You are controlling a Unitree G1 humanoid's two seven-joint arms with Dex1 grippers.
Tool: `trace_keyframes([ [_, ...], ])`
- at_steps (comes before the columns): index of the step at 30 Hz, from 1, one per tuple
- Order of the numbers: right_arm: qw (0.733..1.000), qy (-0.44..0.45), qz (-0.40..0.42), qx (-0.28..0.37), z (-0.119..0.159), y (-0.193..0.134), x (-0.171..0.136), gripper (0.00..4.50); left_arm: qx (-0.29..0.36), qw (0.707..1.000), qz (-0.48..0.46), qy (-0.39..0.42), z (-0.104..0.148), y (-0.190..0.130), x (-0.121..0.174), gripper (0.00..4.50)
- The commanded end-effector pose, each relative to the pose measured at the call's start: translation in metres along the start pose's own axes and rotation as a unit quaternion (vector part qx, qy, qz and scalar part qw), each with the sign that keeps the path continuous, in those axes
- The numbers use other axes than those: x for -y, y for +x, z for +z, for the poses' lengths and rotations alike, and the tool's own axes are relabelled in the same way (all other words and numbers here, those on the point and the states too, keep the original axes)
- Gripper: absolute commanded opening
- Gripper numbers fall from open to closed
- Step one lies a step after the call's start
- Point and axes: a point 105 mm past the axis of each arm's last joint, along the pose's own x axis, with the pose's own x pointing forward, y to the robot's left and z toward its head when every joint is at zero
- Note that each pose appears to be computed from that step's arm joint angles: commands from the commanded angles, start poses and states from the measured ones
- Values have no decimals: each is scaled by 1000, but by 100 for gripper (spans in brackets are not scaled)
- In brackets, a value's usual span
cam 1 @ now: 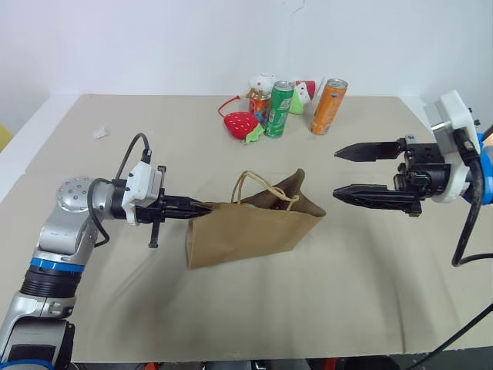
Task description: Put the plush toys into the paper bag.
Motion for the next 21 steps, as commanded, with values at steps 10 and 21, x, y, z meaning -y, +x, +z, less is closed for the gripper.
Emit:
trace_keyframes([
  [10,1000,-5,-4,19,0,-1,8,450,75,994,81,-8,76,-6,-11,438],
  [21,999,5,-17,41,-18,9,29,450,14,965,263,5,46,-49,-56,438],
])
